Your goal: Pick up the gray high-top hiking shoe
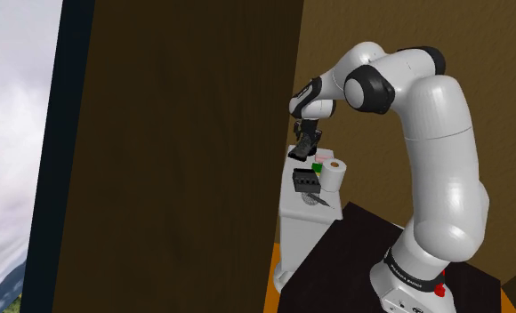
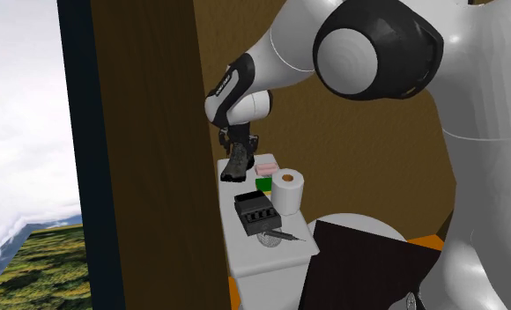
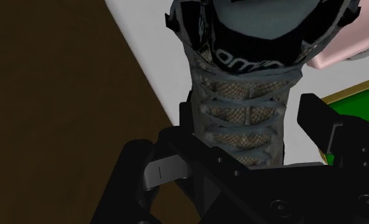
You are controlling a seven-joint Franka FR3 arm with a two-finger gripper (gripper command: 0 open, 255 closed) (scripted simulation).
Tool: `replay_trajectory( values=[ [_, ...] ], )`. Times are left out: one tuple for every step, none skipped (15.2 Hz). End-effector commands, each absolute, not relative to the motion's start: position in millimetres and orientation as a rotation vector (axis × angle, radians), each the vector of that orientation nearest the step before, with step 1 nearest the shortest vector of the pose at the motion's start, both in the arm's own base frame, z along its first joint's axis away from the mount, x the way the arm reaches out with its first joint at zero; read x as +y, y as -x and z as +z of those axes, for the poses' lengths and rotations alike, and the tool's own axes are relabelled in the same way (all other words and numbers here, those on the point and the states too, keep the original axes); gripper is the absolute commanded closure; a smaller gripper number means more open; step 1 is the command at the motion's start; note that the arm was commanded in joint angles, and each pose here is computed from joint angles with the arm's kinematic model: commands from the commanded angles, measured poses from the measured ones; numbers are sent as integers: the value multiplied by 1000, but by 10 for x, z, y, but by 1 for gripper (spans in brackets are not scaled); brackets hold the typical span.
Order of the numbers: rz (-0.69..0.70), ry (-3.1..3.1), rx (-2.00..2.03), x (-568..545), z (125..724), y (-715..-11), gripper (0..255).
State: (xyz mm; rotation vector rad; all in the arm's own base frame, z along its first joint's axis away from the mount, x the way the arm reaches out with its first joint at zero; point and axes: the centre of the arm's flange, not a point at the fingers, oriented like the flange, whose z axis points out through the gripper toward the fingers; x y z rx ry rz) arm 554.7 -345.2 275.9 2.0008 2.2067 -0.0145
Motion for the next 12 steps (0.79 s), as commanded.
replay_trajectory(
  values=[
    [-14, -2000, 2205, -3447, 2885, -5551, 255],
    [-14, -2000, 2205, -3447, 2938, -5551, 255],
    [-14, -2000, 2205, -3447, 2990, -5551, 255],
    [-14, -2000, 2205, -3447, 3043, -5551, 255],
    [-14, -2000, 2205, -3447, 3096, -5551, 255],
    [-14, -2000, 2205, -3447, 3149, -5551, 255],
    [-14, -2000, 2205, -3447, 3202, -5551, 255],
    [-14, -2000, 2205, -3447, 3254, -5551, 255],
    [-14, -2000, 2205, -3447, 3307, -5551, 255],
    [-14, -2000, 2205, -3447, 3360, -5551, 255],
    [-14, -2000, 2205, -3447, 3368, -5550, 255],
    [-14, -2000, 2205, -3447, 3368, -5551, 255]
  ],
)
